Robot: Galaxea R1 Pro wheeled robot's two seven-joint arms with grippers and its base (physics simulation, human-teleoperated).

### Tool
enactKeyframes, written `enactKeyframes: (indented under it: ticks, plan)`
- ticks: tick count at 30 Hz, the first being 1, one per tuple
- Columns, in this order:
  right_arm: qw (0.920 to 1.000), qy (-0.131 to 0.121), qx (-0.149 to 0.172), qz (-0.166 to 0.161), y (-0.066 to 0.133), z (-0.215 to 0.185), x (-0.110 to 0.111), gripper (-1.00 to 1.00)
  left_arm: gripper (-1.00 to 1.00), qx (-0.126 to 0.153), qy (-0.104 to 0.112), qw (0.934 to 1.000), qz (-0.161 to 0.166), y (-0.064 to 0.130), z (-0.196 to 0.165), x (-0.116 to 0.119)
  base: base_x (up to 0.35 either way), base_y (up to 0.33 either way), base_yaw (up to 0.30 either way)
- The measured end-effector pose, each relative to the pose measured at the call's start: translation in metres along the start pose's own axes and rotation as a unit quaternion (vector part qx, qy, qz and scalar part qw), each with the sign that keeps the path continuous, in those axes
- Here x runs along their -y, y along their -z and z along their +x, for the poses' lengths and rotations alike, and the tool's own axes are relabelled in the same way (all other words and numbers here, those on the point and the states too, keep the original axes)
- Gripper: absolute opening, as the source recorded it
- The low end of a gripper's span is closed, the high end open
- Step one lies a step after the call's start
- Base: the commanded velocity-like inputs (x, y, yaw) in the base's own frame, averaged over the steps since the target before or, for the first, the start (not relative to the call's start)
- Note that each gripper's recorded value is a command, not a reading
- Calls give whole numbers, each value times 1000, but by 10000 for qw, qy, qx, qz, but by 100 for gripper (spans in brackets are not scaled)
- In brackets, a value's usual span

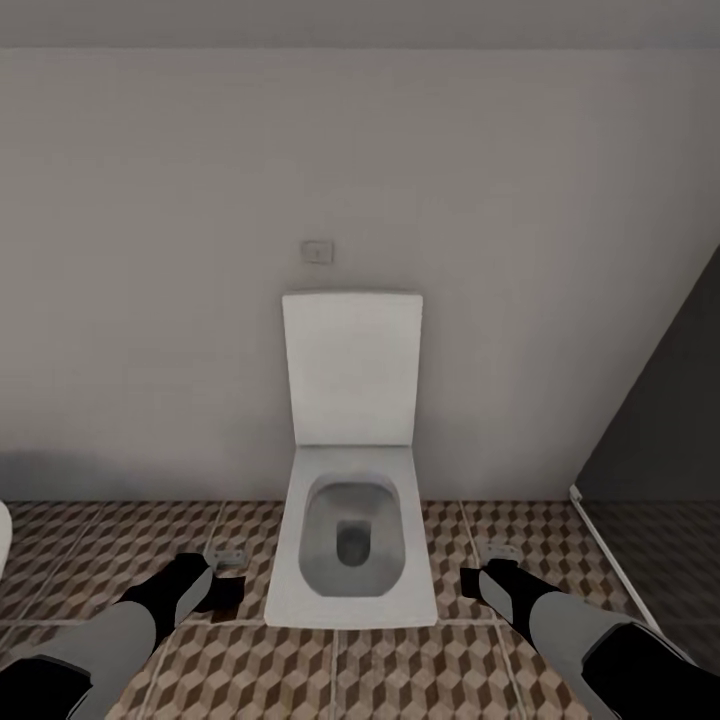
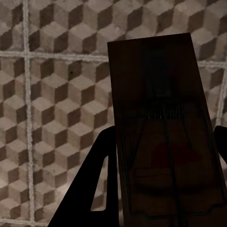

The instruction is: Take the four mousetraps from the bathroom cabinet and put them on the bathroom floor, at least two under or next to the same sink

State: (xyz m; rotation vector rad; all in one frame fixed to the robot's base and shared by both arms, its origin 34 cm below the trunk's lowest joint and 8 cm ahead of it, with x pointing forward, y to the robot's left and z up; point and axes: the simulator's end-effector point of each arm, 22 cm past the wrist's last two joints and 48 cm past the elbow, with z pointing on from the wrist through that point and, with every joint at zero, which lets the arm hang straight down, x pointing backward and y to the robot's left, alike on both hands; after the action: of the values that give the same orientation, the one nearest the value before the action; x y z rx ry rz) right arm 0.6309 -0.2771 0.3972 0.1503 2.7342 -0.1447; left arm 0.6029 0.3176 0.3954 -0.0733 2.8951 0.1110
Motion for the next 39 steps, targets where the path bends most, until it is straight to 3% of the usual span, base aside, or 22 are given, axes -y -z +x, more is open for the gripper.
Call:
enactKeyframes:
  ticks: [9,15,39]
  plan:
    - [9994,316,87,61,-16,7,1,-100,-100,10,28,10000,2,-17,7,-6,0,0,0]
    - [9994,331,92,68,-27,14,2,-100,-100,8,13,9999,168,-29,13,1,0,0,0]
    - [9994,333,96,65,-70,45,-2,-100,-100,12,19,9999,160,-76,37,1,0,0,0]
